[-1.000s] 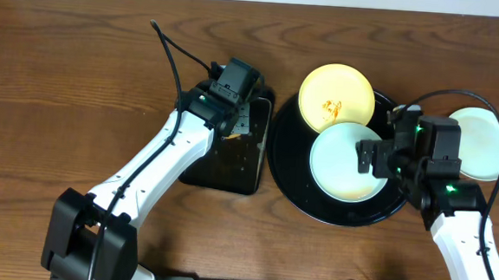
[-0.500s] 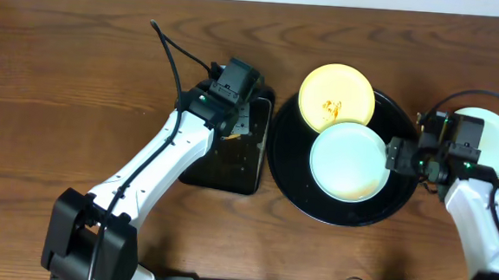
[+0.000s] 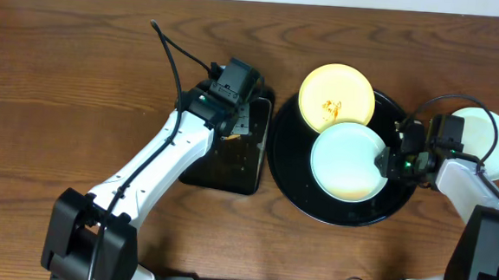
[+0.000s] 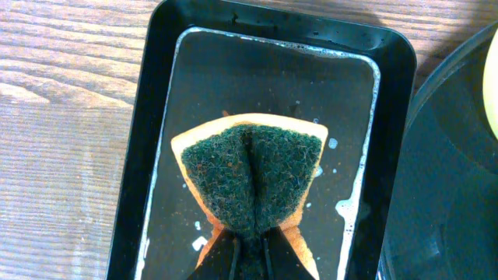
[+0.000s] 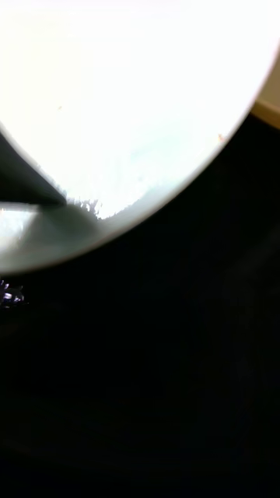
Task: Clean dirty plates on tray and stack at the side
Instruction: 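Grasp the rim of the wiped green plate with the right gripper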
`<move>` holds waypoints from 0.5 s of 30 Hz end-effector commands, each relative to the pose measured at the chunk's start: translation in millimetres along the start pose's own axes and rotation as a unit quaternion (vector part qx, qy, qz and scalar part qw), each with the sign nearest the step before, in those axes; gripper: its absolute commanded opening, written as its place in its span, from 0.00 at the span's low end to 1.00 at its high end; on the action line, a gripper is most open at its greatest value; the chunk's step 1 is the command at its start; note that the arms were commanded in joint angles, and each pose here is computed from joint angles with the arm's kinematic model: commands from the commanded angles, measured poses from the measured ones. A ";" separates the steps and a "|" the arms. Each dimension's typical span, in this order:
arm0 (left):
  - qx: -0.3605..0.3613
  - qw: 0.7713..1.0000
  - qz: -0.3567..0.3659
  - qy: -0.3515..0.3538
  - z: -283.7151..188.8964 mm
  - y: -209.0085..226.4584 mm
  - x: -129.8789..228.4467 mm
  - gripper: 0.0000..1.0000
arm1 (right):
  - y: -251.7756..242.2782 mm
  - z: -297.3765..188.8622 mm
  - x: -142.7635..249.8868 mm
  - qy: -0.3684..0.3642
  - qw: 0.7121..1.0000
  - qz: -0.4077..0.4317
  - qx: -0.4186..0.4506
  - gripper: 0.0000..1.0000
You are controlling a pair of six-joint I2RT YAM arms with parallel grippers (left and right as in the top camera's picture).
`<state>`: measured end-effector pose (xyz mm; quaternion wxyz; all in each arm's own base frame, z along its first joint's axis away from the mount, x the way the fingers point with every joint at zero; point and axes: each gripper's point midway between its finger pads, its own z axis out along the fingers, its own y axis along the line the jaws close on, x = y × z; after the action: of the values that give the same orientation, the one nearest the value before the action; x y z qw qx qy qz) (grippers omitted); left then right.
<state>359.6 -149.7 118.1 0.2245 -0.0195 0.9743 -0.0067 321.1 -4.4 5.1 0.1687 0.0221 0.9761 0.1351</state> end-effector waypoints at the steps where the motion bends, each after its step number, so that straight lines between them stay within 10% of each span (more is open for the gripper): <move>1: -0.014 1.000 0.004 0.003 3.9 6.0 2.3 0.08 | 7.7 2.7 -1.6 0.002 0.999 -0.003 -0.034 0.20; 15: -0.014 1.000 0.004 0.003 3.9 6.0 2.3 0.08 | 59.0 -34.6 -24.6 -0.069 0.983 -0.075 -0.153 0.02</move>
<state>359.6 -149.7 118.1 0.2245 -0.0195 0.9743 -0.0067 321.7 31.9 24.7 0.1915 -0.0342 0.9516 0.2378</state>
